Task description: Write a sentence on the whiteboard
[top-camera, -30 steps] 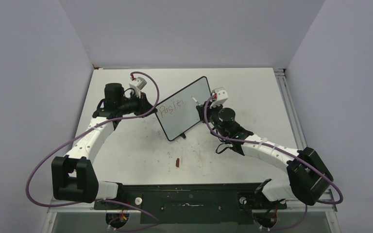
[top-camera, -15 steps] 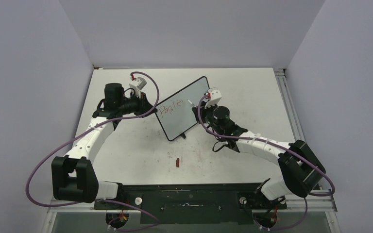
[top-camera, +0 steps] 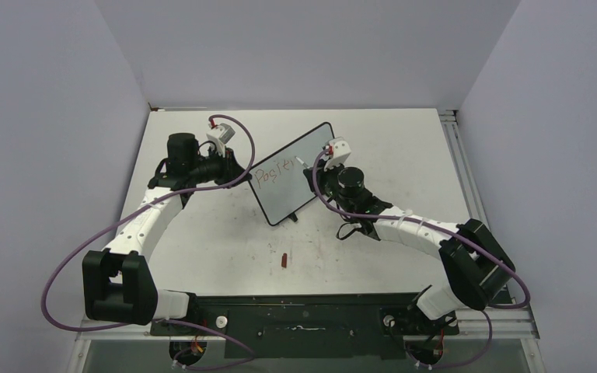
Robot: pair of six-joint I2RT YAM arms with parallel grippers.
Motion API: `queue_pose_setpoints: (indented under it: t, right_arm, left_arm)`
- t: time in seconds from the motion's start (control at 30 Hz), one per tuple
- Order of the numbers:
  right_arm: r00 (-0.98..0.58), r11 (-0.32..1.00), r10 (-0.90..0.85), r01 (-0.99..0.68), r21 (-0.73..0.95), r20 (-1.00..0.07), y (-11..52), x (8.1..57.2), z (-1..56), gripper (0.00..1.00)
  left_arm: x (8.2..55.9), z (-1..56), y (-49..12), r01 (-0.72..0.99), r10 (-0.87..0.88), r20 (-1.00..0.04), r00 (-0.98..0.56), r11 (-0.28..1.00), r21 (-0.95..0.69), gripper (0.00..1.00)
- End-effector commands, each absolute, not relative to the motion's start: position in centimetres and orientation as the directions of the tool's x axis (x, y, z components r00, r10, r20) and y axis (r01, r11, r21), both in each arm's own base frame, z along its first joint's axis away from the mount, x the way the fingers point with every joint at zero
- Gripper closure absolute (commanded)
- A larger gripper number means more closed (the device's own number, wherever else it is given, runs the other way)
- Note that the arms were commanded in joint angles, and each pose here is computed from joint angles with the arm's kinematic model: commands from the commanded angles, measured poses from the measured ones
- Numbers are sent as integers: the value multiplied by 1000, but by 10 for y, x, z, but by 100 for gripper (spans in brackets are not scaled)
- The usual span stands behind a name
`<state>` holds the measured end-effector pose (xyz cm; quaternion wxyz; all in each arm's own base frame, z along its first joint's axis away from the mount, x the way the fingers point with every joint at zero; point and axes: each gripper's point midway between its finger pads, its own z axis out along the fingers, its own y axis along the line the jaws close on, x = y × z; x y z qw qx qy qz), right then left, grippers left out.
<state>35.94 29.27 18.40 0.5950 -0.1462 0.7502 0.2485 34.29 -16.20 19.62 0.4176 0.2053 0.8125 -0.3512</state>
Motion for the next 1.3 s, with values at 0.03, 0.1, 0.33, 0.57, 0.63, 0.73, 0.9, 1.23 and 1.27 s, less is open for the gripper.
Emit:
queue_pose_setpoints:
  t: [0.03, 0.1, 0.33, 0.57, 0.63, 0.73, 0.9, 1.23, 1.27]
  right_arm:
    - [-175, 813, 136, -542, 211, -975, 307, 368, 216, 95]
    - [-179, 816, 131, -539, 208, -975, 306, 368, 213, 95]
    - [-209, 826, 113, -524, 209, -971, 303, 366, 198, 95]
    - [-241, 833, 105, -509, 218, -965, 298, 360, 184, 95]
    - [-248, 836, 101, -503, 217, -964, 296, 357, 180, 95]
    - [-256, 841, 99, -496, 218, -962, 293, 354, 176, 95]
    - [-261, 847, 94, -486, 215, -961, 290, 350, 172, 95]
    - [-225, 857, 97, -476, 196, -970, 292, 359, 190, 95]
    - [-221, 859, 94, -476, 192, -971, 292, 360, 192, 95]
  left_arm:
    - [352, 220, -161, 663, 42, -872, -487, 667, -338, 100]
    - [352, 220, -161, 664, 42, -872, -488, 666, -339, 100]
    - [352, 220, -161, 664, 42, -872, -488, 666, -339, 100]
    - [351, 220, -161, 666, 43, -873, -486, 665, -338, 100]
    - [351, 221, -161, 666, 42, -873, -486, 664, -339, 100]
    - [351, 221, -162, 667, 41, -873, -485, 664, -339, 100]
    - [351, 222, -162, 668, 40, -874, -484, 663, -339, 100]
    - [350, 222, -162, 669, 38, -874, -485, 660, -342, 100]
    - [351, 221, -162, 668, 39, -874, -485, 661, -341, 100]
